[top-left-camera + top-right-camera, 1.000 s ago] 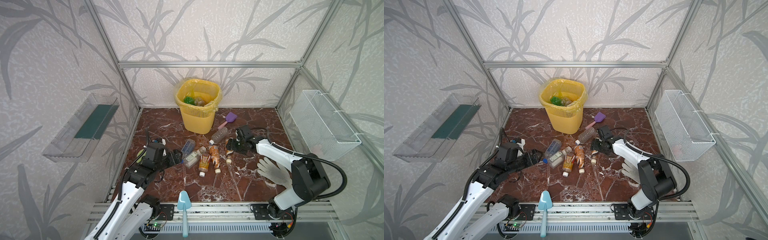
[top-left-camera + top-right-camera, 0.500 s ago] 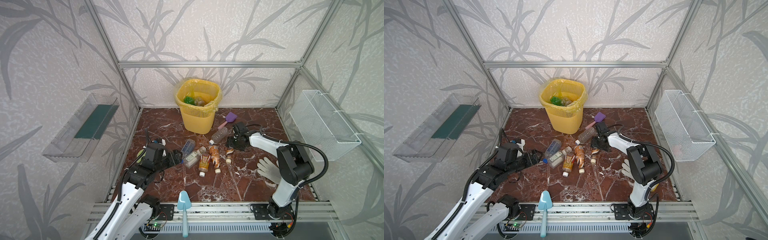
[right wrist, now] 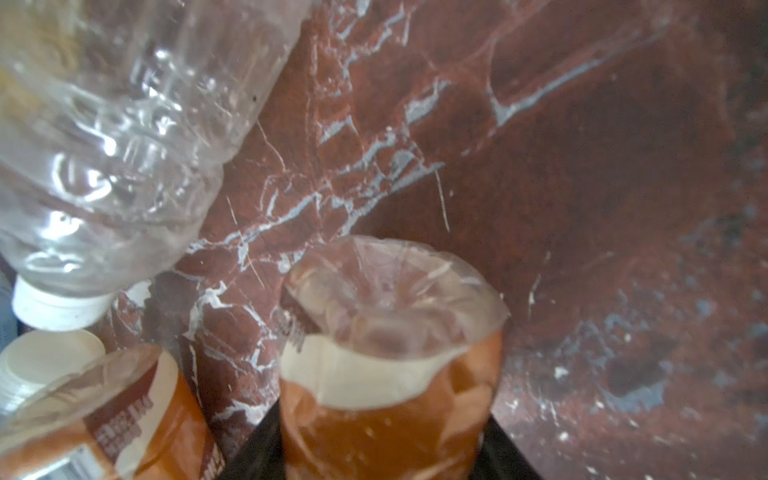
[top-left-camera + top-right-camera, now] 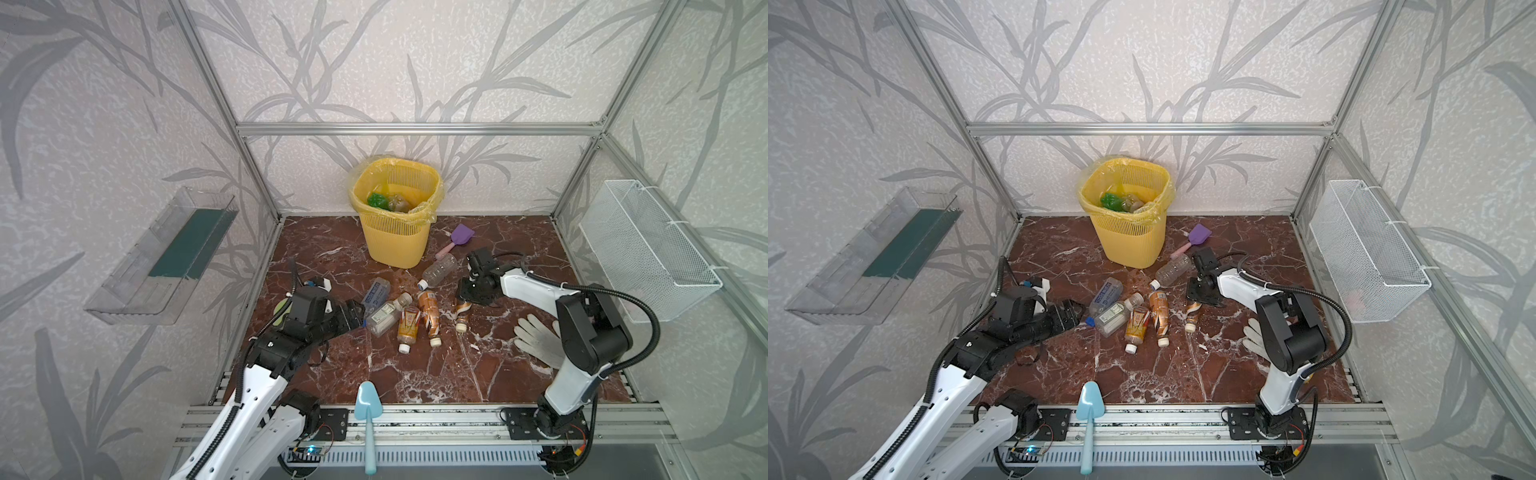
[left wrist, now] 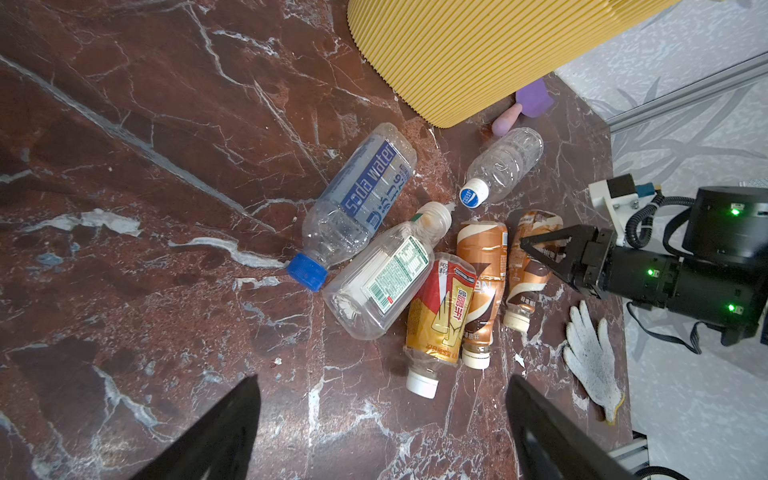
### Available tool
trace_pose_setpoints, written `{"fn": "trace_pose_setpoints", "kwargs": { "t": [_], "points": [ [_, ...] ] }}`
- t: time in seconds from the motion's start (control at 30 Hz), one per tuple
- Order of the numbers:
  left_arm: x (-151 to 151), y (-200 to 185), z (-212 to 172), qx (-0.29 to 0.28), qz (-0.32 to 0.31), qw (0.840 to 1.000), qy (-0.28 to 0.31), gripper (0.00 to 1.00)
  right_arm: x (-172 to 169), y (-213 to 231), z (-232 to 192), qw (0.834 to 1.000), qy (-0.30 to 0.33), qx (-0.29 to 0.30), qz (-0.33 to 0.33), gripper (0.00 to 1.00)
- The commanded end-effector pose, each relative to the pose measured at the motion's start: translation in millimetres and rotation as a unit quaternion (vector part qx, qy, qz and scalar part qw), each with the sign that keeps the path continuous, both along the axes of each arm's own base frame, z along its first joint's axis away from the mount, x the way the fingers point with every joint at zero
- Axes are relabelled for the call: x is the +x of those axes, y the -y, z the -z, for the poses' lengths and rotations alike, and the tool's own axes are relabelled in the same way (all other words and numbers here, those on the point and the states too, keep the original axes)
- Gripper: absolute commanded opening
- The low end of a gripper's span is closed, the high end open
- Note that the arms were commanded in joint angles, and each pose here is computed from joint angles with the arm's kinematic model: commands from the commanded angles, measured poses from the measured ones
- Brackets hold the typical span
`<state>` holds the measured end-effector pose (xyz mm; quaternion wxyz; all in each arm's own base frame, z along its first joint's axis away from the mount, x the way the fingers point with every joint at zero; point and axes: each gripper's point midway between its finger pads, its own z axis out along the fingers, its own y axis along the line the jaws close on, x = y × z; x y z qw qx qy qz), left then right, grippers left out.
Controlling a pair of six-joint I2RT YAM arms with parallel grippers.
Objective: Throw the plastic bottles in the bin
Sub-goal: 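Lower the right gripper onto the brown Nescafe bottle and close it, then lift the Nescafe bottle with the right gripper and drop it into the yellow bin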
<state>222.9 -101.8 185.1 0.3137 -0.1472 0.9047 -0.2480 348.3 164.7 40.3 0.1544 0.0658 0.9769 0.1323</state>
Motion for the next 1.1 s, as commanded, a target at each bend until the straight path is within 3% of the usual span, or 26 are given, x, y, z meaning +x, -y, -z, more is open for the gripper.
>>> {"fn": "trace_pose_setpoints", "kwargs": {
  "t": [0.0, 0.37, 0.57, 0.83, 0.97, 1.07],
  "points": [
    [0.8, 0.0, 5.4, -0.001, -0.003, 1.0, -0.007, 0.92, -30.2, 5.2, -11.5, 1.0, -0.009, 0.005, -0.012, 0.51],
    [10.0, 12.9, 13.4, -0.016, 0.014, 1.0, -0.022, 0.92, -127.9, 14.8, -5.3, 0.998, -0.046, 0.005, -0.045, 0.51],
    [14.5, 16.6, 17.8, -0.017, 0.019, 0.999, -0.03, 0.92, -161.0, 14.6, -5.6, 0.997, -0.038, -0.006, -0.069, 0.51],
    [16.1, 19.6, 22.0, -0.016, 0.026, 0.999, -0.039, 0.92, -168.9, 13.9, -3.8, 0.997, -0.039, -0.005, -0.065, 0.51],
    [14.6, 17.1, 22.1, -0.013, 0.022, 0.999, -0.038, 0.92, -156.2, 5.8, -14.9, 0.997, -0.023, -0.001, -0.071, 0.51],
    [14.3, 13.8, 18.9, -0.01, 0.014, 0.999, -0.031, 0.91, -129.6, -7.3, -46.0, 0.998, 0.019, 0.008, -0.067, 0.51]
  ]
}}
